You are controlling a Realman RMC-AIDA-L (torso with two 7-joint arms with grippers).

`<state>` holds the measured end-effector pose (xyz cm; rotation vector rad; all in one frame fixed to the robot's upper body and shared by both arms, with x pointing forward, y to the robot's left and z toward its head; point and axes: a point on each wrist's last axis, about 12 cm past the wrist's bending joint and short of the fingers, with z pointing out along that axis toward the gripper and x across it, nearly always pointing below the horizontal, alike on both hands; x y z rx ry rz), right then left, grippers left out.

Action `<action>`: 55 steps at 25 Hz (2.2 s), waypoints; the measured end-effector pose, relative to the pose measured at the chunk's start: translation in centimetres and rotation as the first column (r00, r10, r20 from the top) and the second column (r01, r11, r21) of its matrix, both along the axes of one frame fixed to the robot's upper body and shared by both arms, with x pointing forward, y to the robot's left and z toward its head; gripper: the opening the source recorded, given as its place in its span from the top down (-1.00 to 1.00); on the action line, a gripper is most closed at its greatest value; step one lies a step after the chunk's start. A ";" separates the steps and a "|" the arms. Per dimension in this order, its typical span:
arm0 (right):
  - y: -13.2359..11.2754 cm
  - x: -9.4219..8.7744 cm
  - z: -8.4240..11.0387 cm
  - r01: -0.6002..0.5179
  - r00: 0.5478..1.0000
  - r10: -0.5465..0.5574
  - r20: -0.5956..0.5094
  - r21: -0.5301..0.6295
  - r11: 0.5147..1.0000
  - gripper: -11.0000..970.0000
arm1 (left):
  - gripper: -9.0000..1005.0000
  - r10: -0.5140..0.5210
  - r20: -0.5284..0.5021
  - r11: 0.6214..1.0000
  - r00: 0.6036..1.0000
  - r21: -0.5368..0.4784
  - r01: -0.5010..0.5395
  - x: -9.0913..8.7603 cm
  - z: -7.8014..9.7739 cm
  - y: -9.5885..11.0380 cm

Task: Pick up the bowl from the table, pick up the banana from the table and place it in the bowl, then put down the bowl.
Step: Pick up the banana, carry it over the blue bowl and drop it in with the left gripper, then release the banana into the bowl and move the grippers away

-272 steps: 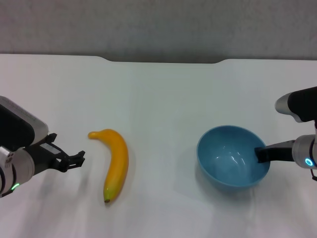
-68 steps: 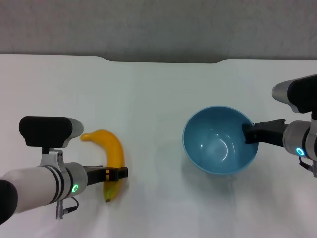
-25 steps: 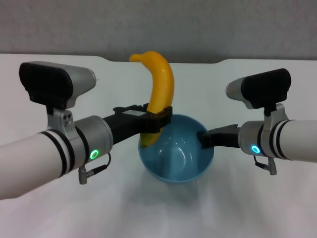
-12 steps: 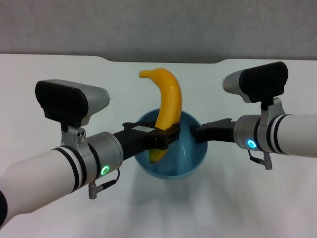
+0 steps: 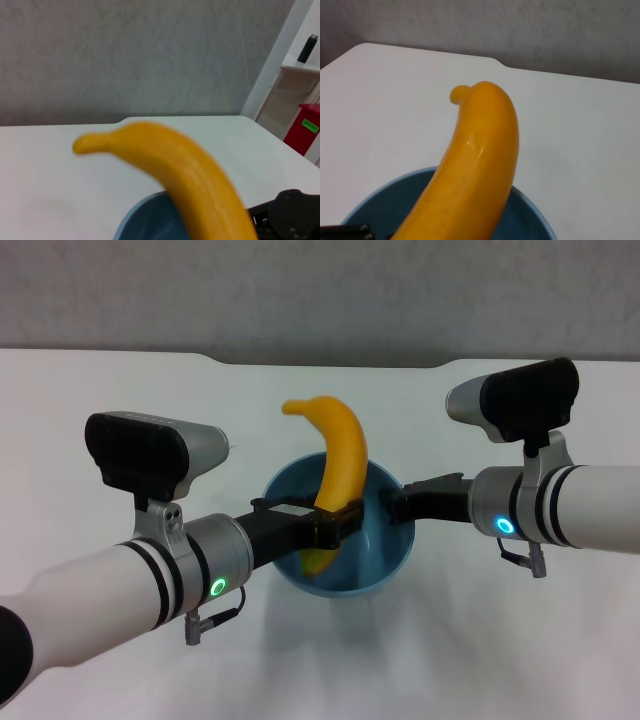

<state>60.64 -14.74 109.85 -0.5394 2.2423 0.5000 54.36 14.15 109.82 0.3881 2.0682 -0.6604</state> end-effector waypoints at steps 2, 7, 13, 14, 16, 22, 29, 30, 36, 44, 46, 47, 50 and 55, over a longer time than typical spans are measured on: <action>-0.1 0.0 0.0 0.003 1.000 -0.003 0.000 0.000 1.000 0.89 | -0.14 0.001 0.000 1.000 1.000 0.000 -0.001 0.0 0.0 0.0; -0.3 -0.1 -0.3 0.011 1.000 -0.011 -0.006 -0.003 1.000 0.89 | -0.37 0.007 -0.001 1.000 1.000 0.000 -0.007 0.0 -0.1 0.2; -0.7 0.0 -0.6 0.017 0.999 -0.018 -0.027 -0.010 1.000 0.89 | -0.64 0.039 0.007 0.999 0.999 -0.001 -0.039 0.4 0.3 1.3; -0.8 0.1 -0.6 0.019 0.999 -0.019 -0.038 -0.013 1.000 0.89 | -0.66 0.046 0.012 0.999 0.999 0.005 -0.046 0.5 0.3 1.7; -0.9 0.5 -0.5 0.019 0.998 -0.020 -0.065 -0.022 1.000 0.89 | -0.70 0.059 0.020 0.998 0.998 0.023 -0.059 0.7 0.4 2.6; -1.0 2.2 -0.4 0.027 0.992 -0.034 -0.123 -0.060 0.998 0.89 | -0.79 0.150 0.009 0.988 0.989 0.048 -0.150 1.3 0.1 6.3; -0.6 2.9 -0.5 -0.002 0.992 -0.006 -0.129 -0.061 0.998 0.89 | -0.79 0.250 -0.001 0.967 0.968 0.055 -0.250 1.1 -0.3 9.6; -0.5 2.9 -0.5 -0.007 0.992 0.000 -0.128 -0.050 0.999 0.89 | -0.79 0.257 -0.003 0.965 0.967 0.056 -0.256 1.0 -0.3 9.9; -1.8 2.6 -2.2 0.033 0.987 -0.041 -0.154 -0.058 0.998 0.89 | -0.79 0.273 -0.014 0.960 0.962 0.072 -0.271 0.7 -1.0 10.6; -2.6 2.5 -2.9 0.046 0.986 -0.058 -0.155 -0.079 0.996 0.89 | -0.79 0.294 -0.024 0.954 0.956 0.075 -0.291 0.6 -1.3 11.3; -2.6 2.5 -2.9 0.046 0.986 -0.058 -0.153 -0.081 0.996 0.88 | -0.79 0.294 -0.025 0.954 0.956 0.076 -0.291 0.6 -1.3 11.3; -2.6 2.5 -2.9 0.047 0.987 -0.059 -0.151 -0.082 0.996 0.88 | -0.79 0.294 -0.024 0.954 0.956 0.076 -0.291 0.6 -1.3 11.3; -2.5 2.6 -2.9 0.047 0.988 -0.059 -0.144 -0.084 0.995 0.88 | -0.79 0.293 -0.024 0.954 0.956 0.076 -0.291 0.6 -1.3 11.3; -2.6 2.4 -3.1 0.047 0.987 -0.059 -0.148 -0.088 0.995 0.88 | -0.79 0.293 -0.021 0.954 0.956 0.075 -0.291 0.7 -1.2 11.2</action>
